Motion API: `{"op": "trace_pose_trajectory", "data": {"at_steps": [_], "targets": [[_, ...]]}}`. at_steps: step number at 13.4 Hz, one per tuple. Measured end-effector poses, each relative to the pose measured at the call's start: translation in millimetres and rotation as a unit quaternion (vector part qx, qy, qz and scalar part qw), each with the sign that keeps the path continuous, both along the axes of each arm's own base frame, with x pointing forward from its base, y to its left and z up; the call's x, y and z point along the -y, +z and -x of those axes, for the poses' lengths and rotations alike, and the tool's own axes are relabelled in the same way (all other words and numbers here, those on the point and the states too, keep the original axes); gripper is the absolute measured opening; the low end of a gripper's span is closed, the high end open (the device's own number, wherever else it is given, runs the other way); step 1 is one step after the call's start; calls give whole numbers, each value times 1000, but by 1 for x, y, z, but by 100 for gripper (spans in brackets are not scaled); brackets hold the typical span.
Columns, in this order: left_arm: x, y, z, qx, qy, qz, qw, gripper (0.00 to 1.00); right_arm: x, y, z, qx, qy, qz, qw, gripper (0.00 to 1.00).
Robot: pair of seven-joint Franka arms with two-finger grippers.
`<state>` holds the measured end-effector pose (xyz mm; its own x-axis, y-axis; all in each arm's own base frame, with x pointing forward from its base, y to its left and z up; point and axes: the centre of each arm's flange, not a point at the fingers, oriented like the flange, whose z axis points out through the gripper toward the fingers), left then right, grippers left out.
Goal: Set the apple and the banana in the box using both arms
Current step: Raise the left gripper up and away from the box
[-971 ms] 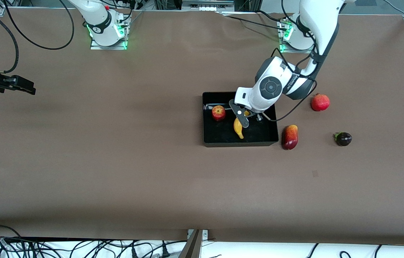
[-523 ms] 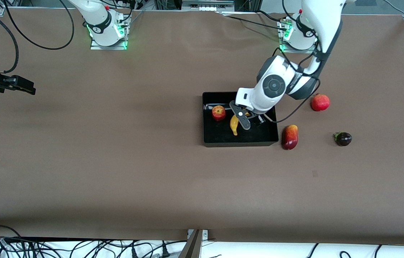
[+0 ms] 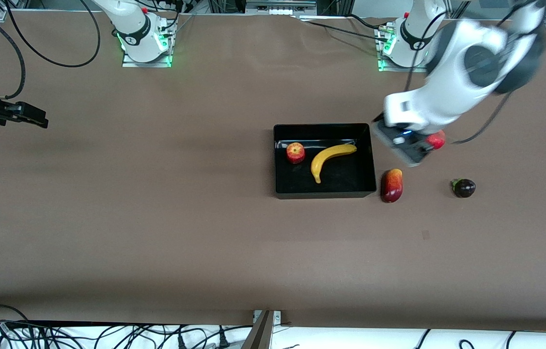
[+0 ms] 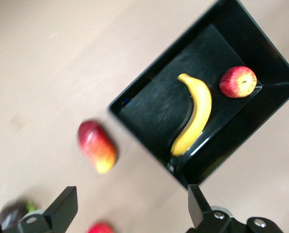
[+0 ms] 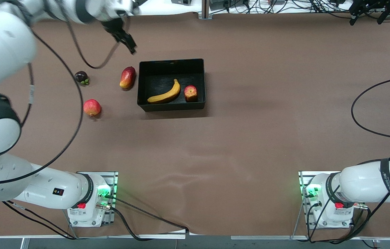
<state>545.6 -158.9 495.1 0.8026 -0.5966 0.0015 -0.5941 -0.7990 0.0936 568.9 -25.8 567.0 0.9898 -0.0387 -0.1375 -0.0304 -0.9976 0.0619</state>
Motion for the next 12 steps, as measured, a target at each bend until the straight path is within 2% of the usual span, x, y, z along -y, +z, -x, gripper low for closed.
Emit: {"op": "trace_pose_trajectory", "data": {"at_steps": [2, 6, 9, 12], "targets": [[-38, 38, 1, -6, 80, -8, 997, 100, 0, 0, 0, 0, 0, 0, 1000, 100], [-78, 86, 18, 0, 210, -31, 977, 100, 0, 0, 0, 0, 0, 0, 1000, 100], [-101, 99, 22, 7, 254, -29, 967, 100, 0, 0, 0, 0, 0, 0, 1000, 100], [-120, 100, 21, 7, 274, -29, 961, 100, 0, 0, 0, 0, 0, 0, 1000, 100]]}}
